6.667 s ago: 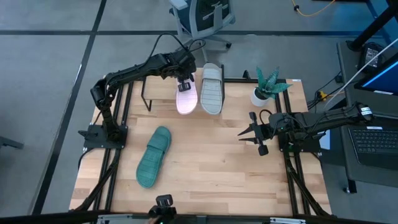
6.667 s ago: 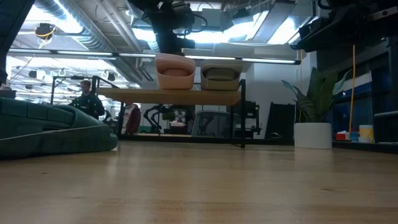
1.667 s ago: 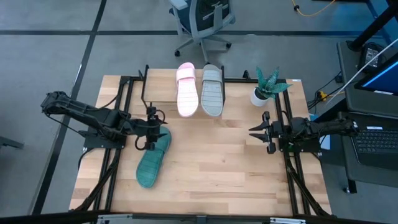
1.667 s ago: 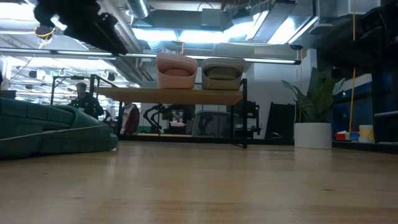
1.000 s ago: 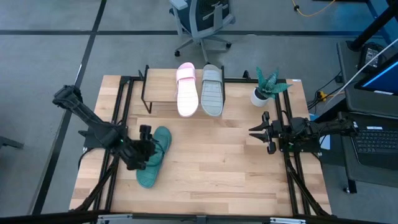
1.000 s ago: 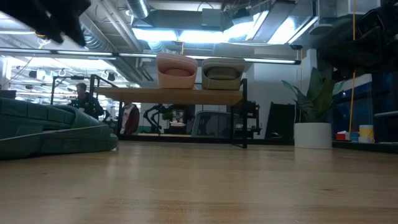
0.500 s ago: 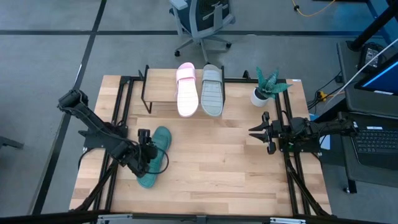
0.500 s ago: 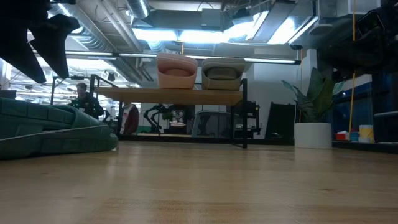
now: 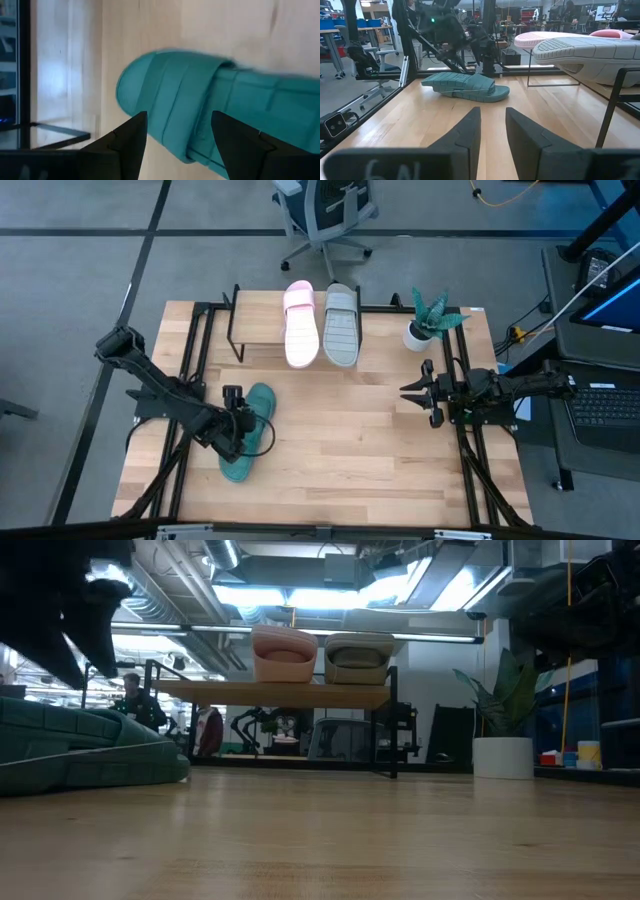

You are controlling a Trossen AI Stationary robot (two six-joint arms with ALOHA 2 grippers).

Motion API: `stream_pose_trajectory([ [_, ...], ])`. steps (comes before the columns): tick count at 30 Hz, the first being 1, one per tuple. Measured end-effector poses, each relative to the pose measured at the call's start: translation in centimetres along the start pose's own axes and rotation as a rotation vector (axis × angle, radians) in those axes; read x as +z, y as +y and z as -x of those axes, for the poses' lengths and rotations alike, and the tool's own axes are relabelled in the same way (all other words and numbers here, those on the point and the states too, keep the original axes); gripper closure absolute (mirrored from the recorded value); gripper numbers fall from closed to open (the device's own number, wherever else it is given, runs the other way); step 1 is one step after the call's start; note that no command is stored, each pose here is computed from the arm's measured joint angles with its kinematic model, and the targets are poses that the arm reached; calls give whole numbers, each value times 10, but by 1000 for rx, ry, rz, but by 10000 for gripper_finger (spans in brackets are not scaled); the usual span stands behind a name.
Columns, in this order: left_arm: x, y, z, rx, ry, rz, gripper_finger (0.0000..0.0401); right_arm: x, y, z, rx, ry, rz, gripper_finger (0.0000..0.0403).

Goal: Pick and place slippers onto the shelf
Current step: Put the pair of green slippers on the shelf

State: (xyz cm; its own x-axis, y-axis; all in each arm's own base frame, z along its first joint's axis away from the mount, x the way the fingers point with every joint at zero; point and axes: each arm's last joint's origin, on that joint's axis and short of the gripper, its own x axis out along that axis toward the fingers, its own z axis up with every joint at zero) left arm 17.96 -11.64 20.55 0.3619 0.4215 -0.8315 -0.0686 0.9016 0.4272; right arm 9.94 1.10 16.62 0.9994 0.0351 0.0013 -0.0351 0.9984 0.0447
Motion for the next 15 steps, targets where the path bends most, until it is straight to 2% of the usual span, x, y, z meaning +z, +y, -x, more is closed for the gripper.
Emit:
stream_pose_trajectory([
  [6, -8, -8, -20, 62, 79, -28, 188, 0, 0, 0, 0, 0, 0, 311],
  [15, -7, -15, -29, 82, 89, -45, 188, 0, 0, 0, 0, 0, 0, 311],
])
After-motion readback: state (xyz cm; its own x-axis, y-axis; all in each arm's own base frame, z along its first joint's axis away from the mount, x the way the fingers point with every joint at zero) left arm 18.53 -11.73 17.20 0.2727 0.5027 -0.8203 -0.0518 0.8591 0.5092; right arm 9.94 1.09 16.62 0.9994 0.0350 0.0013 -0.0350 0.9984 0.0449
